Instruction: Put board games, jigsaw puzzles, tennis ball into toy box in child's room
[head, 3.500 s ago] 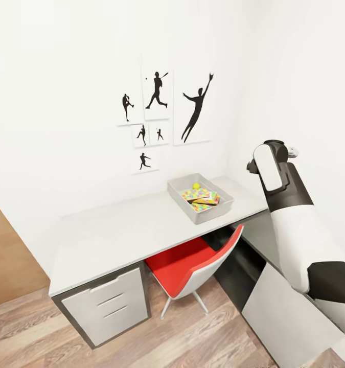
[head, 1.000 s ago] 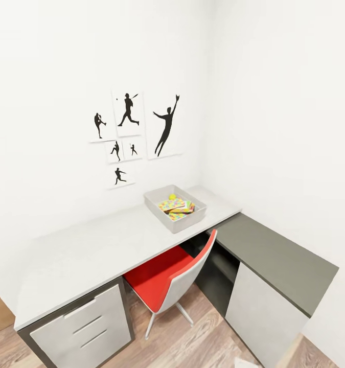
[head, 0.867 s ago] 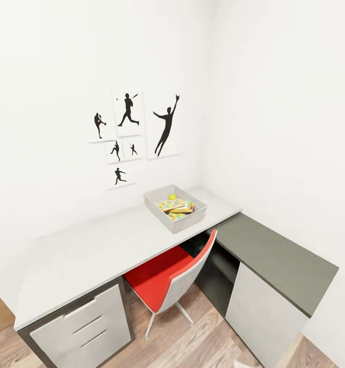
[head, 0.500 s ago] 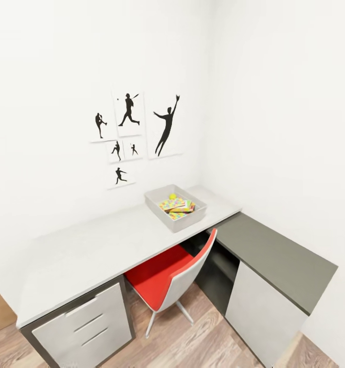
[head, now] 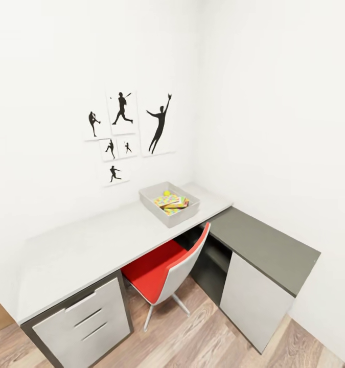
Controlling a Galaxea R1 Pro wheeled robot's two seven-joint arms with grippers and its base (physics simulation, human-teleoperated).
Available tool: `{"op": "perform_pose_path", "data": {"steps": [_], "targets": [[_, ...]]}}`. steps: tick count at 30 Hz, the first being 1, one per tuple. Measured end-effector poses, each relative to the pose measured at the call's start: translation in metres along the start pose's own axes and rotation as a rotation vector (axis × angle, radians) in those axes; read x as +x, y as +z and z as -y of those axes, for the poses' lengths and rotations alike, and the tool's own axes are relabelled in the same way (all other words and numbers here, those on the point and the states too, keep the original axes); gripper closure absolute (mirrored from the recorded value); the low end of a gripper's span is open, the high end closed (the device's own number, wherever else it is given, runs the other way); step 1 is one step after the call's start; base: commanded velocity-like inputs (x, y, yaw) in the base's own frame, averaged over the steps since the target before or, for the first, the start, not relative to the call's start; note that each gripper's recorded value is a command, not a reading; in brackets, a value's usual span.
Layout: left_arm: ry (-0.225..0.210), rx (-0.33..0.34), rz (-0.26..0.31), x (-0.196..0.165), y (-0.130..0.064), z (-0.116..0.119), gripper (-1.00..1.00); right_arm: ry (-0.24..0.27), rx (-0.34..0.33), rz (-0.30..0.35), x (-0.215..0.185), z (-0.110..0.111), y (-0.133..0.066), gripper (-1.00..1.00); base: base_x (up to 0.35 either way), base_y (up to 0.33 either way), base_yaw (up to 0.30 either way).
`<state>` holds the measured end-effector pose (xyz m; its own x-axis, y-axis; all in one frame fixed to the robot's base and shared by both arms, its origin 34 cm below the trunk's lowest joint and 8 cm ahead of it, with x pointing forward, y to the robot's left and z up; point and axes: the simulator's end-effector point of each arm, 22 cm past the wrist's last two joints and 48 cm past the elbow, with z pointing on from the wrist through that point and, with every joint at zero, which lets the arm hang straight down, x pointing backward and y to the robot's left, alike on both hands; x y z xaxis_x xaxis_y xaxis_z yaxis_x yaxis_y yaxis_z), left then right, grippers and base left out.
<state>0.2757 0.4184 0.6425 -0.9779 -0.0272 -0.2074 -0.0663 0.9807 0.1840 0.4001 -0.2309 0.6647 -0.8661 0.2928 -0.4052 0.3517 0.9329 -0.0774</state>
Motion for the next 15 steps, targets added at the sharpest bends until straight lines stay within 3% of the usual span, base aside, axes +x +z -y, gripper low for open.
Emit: {"op": "perform_pose_path", "data": {"steps": [8,15], "targets": [[0.0,0.001,0.002,0.0001,0.0,0.0004,-1.0,-0.003,0.004,-0.01,0.0098,0.0033,-0.0005,-1.0,-0.015,0.001,-0.234],[-0.011,0.004,0.004,-0.0002,0.0,0.0033,-1.0,-0.001,0.004,-0.01,0.0101,0.0034,-0.0007,-1.0,-0.006,0.0,-0.043]]}}
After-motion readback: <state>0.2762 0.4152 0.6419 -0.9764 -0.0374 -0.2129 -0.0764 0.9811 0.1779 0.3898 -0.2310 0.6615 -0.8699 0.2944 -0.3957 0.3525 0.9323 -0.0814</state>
